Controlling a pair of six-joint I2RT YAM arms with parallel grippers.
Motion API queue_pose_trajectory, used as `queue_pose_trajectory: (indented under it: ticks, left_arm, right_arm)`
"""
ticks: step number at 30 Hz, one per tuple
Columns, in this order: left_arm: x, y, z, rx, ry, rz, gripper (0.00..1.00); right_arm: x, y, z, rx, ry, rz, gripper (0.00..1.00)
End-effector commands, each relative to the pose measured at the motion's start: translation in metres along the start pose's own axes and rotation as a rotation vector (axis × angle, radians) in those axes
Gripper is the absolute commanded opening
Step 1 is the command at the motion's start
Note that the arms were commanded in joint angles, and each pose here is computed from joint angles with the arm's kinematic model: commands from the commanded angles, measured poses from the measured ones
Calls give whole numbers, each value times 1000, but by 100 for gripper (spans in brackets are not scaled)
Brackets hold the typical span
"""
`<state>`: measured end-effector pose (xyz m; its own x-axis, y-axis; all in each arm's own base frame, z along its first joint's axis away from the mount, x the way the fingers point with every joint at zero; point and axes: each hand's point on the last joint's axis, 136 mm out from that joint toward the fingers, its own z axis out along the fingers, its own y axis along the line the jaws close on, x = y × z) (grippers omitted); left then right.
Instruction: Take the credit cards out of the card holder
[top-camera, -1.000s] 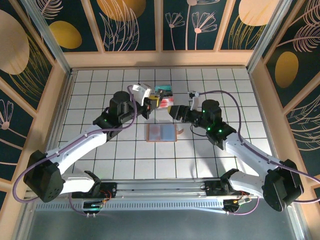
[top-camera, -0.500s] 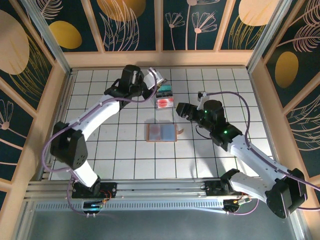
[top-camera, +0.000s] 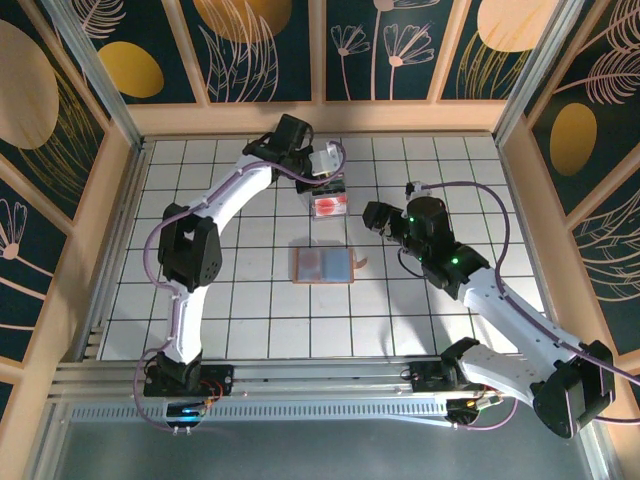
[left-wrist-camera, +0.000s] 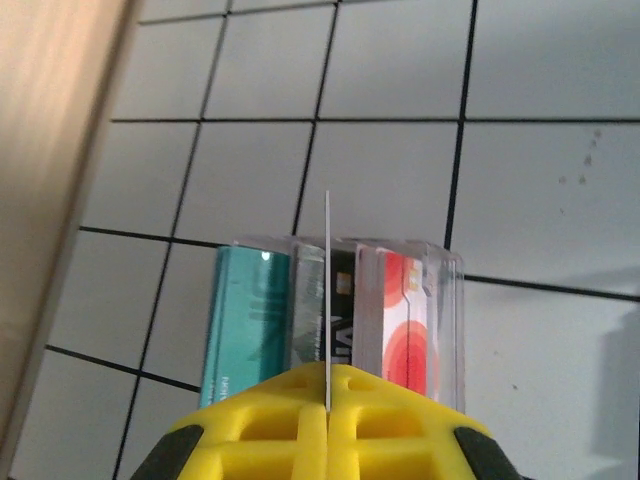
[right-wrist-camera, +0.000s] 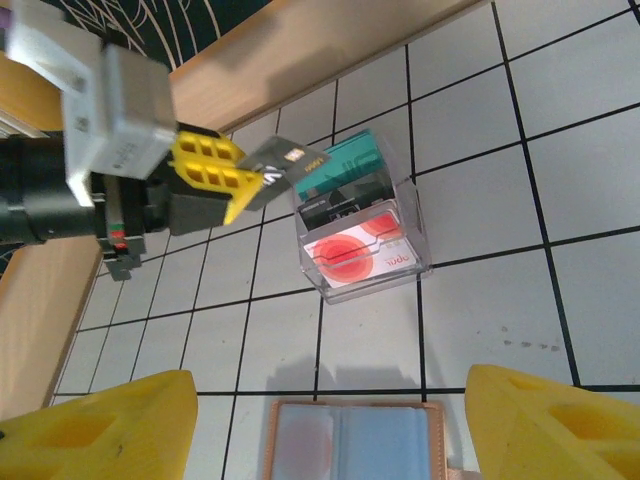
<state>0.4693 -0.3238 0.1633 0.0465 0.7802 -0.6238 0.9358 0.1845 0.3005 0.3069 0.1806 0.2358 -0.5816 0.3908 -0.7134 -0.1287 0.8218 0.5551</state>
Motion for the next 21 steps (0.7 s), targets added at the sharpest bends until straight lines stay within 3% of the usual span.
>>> queue_pose_trajectory:
  ticks: [1, 21]
  left_arm:
    - [9, -13, 5, 94, 32, 52, 0]
    - [23, 0, 43, 98, 65, 35, 0]
  right_arm:
    - [-20, 2, -9, 21, -55, 20, 72]
    - [-25, 4, -13, 23, -54, 24, 72]
